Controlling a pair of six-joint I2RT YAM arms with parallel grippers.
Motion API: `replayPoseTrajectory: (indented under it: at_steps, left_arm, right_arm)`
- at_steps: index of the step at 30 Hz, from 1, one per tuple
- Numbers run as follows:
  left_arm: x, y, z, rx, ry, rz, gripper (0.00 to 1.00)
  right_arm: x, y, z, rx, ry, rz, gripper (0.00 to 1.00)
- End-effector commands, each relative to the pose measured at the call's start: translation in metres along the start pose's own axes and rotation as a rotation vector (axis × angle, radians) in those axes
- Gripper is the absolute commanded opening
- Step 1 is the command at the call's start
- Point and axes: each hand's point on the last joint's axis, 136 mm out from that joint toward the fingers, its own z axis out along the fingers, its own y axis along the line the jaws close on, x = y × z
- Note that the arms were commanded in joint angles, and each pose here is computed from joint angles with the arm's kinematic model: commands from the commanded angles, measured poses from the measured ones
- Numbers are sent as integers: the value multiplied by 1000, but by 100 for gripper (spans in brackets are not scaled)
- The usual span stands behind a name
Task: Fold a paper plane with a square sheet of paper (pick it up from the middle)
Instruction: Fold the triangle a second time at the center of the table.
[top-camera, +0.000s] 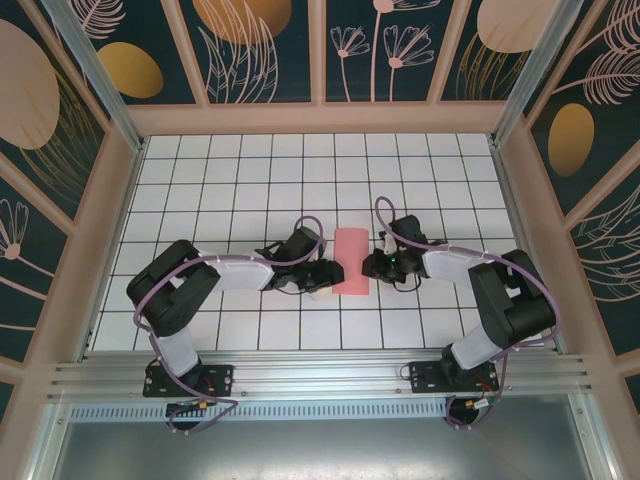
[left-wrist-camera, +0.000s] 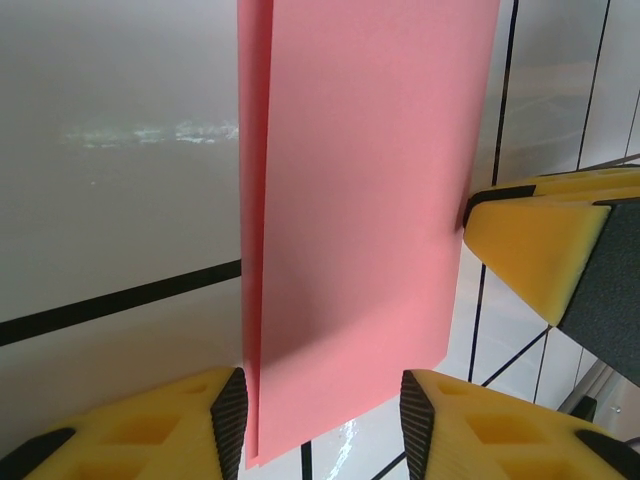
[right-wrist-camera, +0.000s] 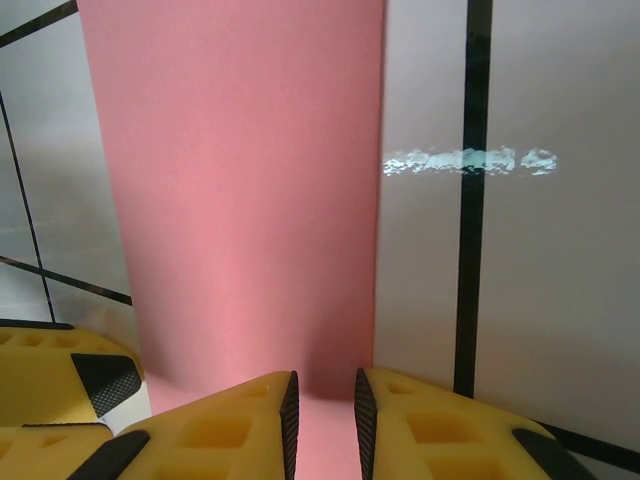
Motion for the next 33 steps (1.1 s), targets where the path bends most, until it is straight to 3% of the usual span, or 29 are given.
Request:
replayPoseTrajectory:
  at_steps: [1,33]
  left_arm:
    - [-1,-8,5,19,10,6,47]
    - [-4,-8,-2,3,-16,2,53]
  right_arm:
    - [4,-5,-2,12,-1,9,25]
    - [9,-14,-1,2,3,39,21]
